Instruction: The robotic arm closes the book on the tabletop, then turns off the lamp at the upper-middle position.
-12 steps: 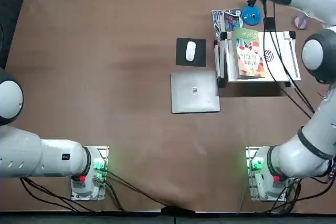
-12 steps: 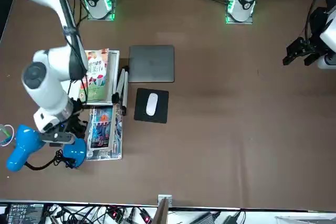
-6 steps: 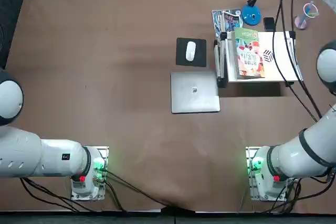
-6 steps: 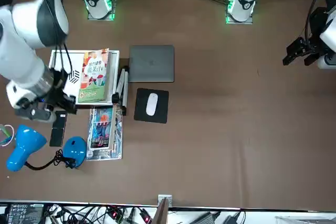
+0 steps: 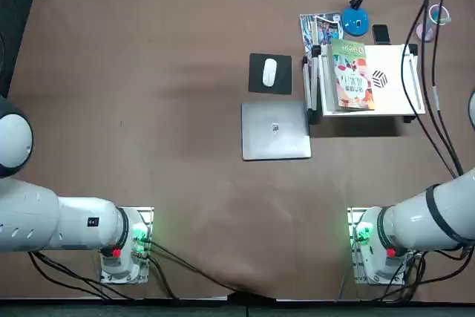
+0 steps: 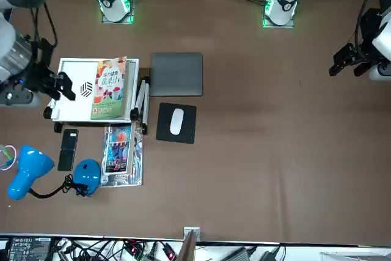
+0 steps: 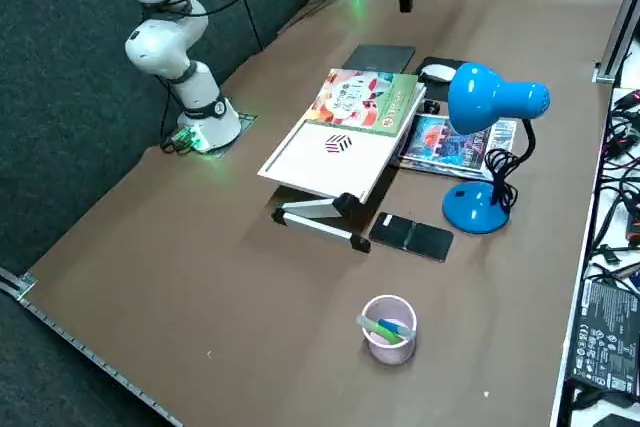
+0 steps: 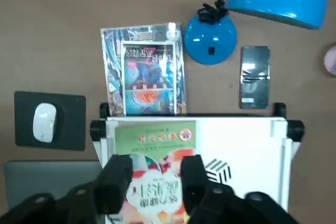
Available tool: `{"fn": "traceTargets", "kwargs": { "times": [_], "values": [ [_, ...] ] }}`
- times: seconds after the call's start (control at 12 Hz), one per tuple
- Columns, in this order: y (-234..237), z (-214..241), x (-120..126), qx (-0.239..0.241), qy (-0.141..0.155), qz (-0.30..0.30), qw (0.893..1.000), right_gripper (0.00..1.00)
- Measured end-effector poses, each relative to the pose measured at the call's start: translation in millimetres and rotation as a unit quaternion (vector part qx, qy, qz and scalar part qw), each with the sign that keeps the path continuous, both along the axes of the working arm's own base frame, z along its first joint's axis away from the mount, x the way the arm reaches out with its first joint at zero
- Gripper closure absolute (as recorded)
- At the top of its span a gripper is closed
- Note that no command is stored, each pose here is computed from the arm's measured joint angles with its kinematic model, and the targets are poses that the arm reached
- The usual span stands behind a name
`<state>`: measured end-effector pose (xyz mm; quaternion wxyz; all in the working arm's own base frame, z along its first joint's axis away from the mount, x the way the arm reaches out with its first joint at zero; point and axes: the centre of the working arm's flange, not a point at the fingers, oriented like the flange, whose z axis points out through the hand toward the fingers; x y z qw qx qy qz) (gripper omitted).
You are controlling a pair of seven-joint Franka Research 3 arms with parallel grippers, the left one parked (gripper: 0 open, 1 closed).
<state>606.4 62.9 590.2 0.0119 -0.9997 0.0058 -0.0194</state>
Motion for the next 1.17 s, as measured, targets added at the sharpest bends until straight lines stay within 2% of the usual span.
{"fn": "traceTargets", "kwargs": {
  "times": [0.33, 0.5, 0.75, 1.17],
  "values": [
    [-15, 20, -18, -0.002, 0.014, 0.000, 1.000, 0.02],
    [-18, 24, -23, -0.002, 0.018, -0.003, 1.000, 0.00],
    [-49, 34, -31, -0.002, 0.020, -0.026, 0.999, 0.00],
    [-66, 30, -64, -0.001, 0.043, -0.038, 0.998, 0.00]
  ]
}}
